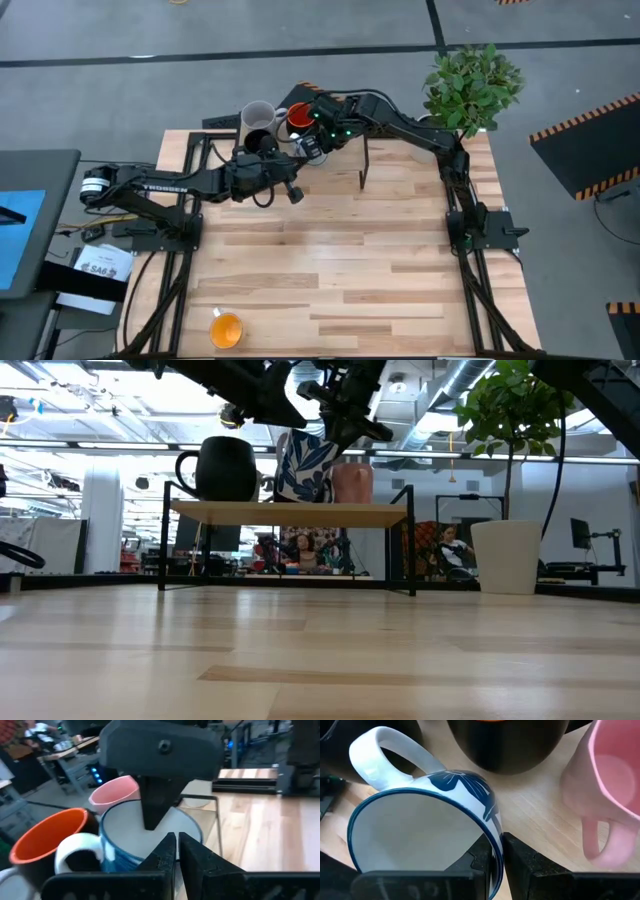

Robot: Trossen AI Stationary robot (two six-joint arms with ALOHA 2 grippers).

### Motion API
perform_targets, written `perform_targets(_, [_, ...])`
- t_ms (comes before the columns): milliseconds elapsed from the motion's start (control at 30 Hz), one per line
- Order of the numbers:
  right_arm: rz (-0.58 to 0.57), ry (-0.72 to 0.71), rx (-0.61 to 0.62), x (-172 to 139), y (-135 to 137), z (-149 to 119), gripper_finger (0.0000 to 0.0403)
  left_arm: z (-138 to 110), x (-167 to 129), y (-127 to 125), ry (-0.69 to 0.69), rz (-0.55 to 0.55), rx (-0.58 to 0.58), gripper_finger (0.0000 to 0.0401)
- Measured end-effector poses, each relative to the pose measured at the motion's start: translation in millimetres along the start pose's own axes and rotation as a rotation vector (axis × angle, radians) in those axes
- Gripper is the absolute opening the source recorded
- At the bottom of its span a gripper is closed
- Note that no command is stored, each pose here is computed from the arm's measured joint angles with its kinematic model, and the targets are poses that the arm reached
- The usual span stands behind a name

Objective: Place coffee mugs
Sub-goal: Put the white and blue cup on the shelf

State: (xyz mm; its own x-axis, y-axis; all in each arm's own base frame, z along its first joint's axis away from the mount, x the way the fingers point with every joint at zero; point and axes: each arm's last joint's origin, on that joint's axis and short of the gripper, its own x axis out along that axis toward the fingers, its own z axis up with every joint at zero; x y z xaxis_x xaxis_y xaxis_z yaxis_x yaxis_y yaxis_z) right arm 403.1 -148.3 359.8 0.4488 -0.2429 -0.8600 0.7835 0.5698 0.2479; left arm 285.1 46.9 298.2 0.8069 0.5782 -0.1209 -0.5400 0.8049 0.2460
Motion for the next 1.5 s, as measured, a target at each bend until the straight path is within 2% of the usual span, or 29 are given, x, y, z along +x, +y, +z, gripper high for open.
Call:
perform_targets(400, [0.007,-0.011,0.032,0.0,0.3,1.3,0.0074,-2.3,1.6,4.0,0.022,0.036,0.003,0.0])
perform_targets(800, [0.019,-0.024,0.025,-0.8,1.5,2.6,0.0178,-3.3,1.7,4.0,0.032,0.037,0.008,0.0])
perform_targets(933, [0.017,-0.021,0.019,-0.8,1.1,2.5,0.0196,-3.2,1.7,4.0,0.032,0.037,0.018,0.0])
perform_targets(1167, [0.03,-0.04,0.017,-1.6,1.9,4.7,0.0198,-0.4,-1.0,6.8,0.023,0.067,0.054,0.0])
perform_targets(1500, [0.062,-0.101,0.035,-15.9,-3.0,13.8,0.0196,23.3,-26.4,24.9,-0.079,0.099,0.008,0.0])
